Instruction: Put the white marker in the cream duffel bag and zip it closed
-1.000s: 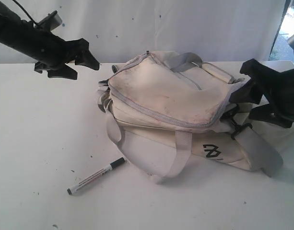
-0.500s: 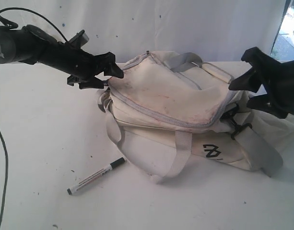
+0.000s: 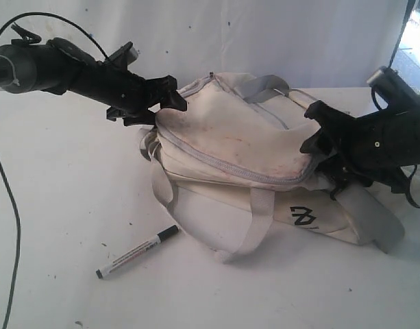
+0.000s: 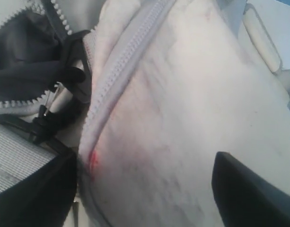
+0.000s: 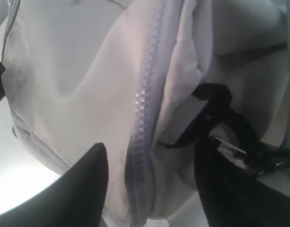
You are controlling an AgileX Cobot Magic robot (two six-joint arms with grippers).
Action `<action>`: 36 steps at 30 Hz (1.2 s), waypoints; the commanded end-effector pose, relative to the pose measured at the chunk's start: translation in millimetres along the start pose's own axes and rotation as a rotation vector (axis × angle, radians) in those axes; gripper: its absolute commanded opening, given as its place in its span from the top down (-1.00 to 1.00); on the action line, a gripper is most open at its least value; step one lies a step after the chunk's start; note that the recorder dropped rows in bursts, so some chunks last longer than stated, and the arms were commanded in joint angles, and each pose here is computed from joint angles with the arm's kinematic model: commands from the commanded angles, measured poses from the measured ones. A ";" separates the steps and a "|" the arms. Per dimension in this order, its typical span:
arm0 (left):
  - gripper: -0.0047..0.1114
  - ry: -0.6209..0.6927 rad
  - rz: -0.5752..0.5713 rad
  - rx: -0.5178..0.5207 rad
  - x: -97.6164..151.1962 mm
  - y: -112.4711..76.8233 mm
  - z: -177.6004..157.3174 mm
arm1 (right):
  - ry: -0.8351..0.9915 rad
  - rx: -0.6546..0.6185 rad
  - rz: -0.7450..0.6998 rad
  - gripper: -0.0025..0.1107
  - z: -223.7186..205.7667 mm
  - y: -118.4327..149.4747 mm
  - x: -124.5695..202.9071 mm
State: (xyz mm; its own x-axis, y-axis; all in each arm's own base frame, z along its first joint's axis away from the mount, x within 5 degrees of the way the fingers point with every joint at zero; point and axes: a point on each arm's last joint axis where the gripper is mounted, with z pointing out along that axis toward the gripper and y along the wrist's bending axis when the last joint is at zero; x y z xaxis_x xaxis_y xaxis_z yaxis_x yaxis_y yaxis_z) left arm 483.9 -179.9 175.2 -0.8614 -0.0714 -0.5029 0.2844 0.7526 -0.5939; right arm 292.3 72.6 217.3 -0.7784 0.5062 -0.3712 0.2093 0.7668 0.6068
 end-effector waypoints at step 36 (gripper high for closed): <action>0.92 -0.060 -0.115 0.202 -39.8 -24.1 -100.8 | -0.205 0.028 -0.266 0.96 -27.0 18.0 -109.7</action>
State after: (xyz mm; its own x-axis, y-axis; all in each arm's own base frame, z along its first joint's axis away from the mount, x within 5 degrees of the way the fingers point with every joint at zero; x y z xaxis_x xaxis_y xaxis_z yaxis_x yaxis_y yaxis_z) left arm 471.8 -150.1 248.6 -0.9070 -0.2003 -0.3706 0.2194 0.5264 -0.8215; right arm 356.3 39.5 277.8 -0.7063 0.3656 -0.6062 0.0218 0.8671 0.4976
